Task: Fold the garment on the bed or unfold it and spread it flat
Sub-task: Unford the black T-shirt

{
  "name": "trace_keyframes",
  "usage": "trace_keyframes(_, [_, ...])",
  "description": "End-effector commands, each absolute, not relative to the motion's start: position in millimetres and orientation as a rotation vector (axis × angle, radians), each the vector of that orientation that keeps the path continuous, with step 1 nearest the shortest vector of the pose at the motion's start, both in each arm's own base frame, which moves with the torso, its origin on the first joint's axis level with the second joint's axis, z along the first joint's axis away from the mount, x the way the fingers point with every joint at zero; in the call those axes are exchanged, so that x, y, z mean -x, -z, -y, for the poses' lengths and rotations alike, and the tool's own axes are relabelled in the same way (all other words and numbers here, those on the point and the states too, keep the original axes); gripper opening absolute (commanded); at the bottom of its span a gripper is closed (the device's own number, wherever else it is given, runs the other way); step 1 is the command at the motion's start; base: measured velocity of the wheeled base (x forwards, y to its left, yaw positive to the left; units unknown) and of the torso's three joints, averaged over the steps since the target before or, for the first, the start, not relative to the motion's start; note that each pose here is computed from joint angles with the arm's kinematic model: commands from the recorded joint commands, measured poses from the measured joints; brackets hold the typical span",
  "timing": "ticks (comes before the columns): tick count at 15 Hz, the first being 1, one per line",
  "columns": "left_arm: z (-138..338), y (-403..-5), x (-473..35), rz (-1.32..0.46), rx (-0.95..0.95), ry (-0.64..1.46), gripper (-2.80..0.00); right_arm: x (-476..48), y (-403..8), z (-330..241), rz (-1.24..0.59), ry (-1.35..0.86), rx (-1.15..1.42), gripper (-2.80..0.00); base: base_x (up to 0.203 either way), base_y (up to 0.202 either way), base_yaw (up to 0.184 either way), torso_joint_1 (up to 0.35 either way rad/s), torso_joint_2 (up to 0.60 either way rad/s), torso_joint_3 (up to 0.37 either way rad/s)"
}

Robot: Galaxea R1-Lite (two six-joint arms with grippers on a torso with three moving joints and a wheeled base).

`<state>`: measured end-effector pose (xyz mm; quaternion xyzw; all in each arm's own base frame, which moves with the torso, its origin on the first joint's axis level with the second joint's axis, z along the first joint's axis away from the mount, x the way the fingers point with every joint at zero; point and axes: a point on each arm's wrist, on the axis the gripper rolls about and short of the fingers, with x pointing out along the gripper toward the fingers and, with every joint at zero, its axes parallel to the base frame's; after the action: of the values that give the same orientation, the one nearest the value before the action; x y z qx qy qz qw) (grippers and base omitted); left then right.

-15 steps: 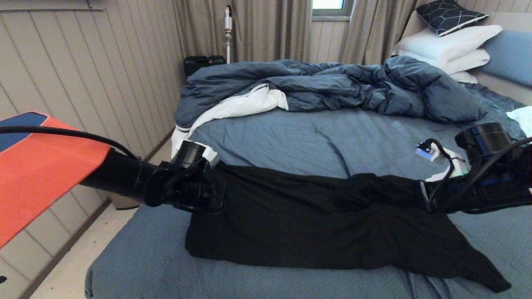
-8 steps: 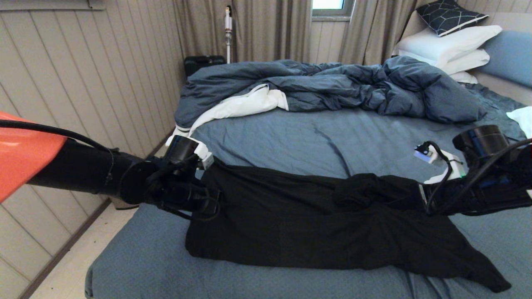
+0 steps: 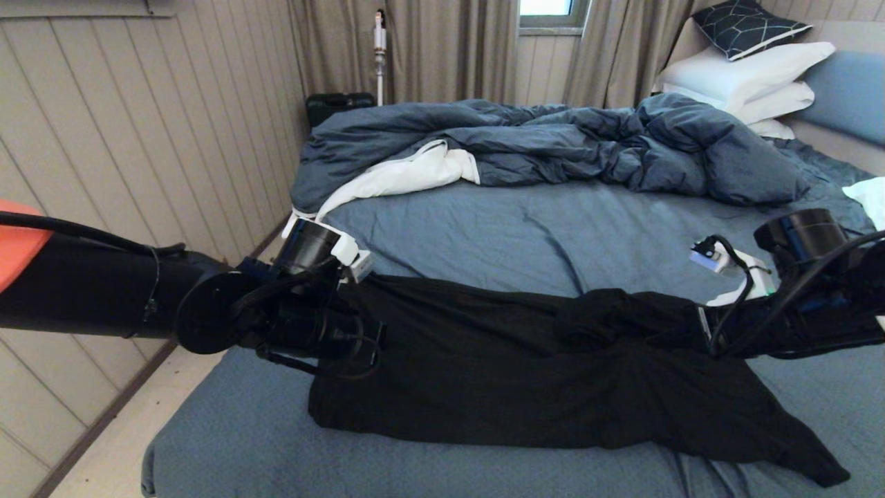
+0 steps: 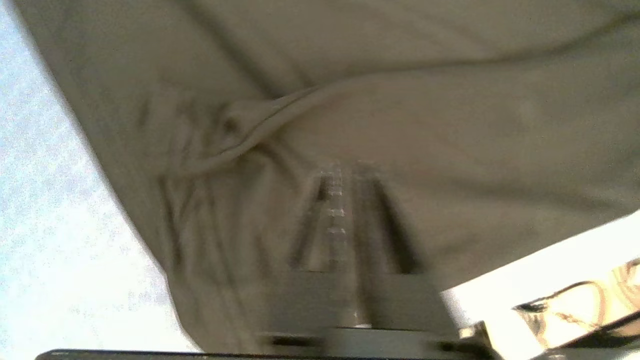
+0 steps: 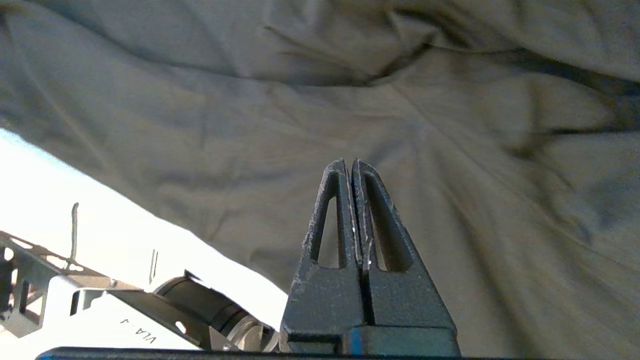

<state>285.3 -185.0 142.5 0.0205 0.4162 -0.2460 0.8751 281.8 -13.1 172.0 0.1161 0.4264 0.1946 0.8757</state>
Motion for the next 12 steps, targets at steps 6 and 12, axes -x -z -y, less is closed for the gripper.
trace_keyframes(6, [167.1, -118.4, -301.0, -0.828, -0.267, 0.524, 0.0, -281.0, -172.7, 13.1, -0.888, -0.41, -0.244, -2.8, 0.0, 0.0, 0.0, 0.0, 0.0, 0.0])
trace_keyframes(12, [163.1, -97.0, -317.5, -0.805, -0.308, 0.513, 0.0, -282.2, -171.3, 13.2, -0.893, -0.41, -0.245, -2.8, 0.0, 0.0, 0.0, 0.0, 0.0, 0.0])
